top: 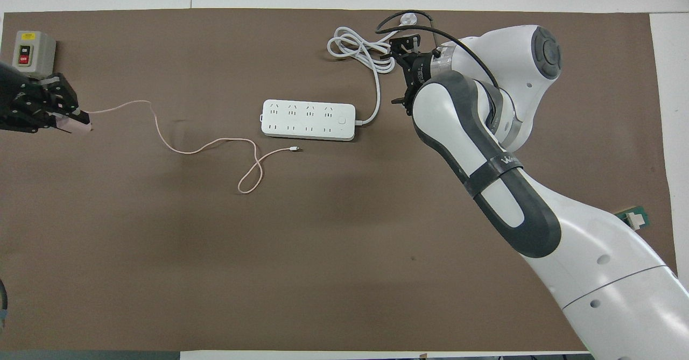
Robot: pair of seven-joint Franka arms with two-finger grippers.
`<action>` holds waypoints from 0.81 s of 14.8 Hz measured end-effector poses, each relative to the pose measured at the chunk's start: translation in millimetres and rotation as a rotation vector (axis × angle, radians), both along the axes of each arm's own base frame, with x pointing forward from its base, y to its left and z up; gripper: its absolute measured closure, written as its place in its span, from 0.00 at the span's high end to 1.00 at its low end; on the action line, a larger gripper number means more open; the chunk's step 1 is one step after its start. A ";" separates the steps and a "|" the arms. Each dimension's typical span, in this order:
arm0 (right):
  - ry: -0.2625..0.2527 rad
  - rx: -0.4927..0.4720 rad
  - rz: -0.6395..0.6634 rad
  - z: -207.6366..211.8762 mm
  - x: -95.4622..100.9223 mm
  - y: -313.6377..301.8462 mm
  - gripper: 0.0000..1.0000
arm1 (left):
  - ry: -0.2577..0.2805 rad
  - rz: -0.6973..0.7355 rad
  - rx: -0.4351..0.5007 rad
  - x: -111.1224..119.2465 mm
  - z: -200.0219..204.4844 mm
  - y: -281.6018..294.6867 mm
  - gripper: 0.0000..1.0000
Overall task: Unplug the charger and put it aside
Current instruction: 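Carry the charger away from the strip with the left gripper while the right gripper withdraws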
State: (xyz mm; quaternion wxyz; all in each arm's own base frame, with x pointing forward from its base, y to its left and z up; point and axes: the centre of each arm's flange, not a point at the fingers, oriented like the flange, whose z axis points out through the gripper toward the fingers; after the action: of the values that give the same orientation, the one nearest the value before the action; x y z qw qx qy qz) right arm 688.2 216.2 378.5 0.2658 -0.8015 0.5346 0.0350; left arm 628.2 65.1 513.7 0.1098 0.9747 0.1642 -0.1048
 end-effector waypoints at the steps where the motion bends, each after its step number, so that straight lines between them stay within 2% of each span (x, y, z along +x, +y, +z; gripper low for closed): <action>1: -0.024 -0.048 0.031 12.5 0.1 -4.5 1.00 | -0.010 -0.031 -0.027 -4.4 0.2 22.1 0.32; 3: -0.056 -0.139 0.097 44.7 -4.7 -12.1 1.00 | -0.038 -0.102 -0.066 -12.8 -4.1 60.8 0.32; 7: -0.040 -0.234 0.227 111.0 -23.1 -70.5 1.00 | -0.102 -0.212 -0.173 -31.1 -32.6 127.5 0.32; 10: -0.031 -0.265 0.354 138.6 -35.6 -142.4 1.00 | -0.166 -0.191 -0.248 -26.7 -42.1 134.3 0.32; 12: -0.039 -0.323 0.473 145.2 -42.7 -183.5 1.00 | -0.172 -0.189 -0.270 -24.1 -47.4 128.3 0.32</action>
State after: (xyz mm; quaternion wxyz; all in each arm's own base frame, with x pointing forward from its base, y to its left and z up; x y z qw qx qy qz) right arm 645.5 32.6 523.6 0.1291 -0.9364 0.3263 -0.0049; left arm 604.1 193.4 466.3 0.2429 0.9675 0.0463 -0.0520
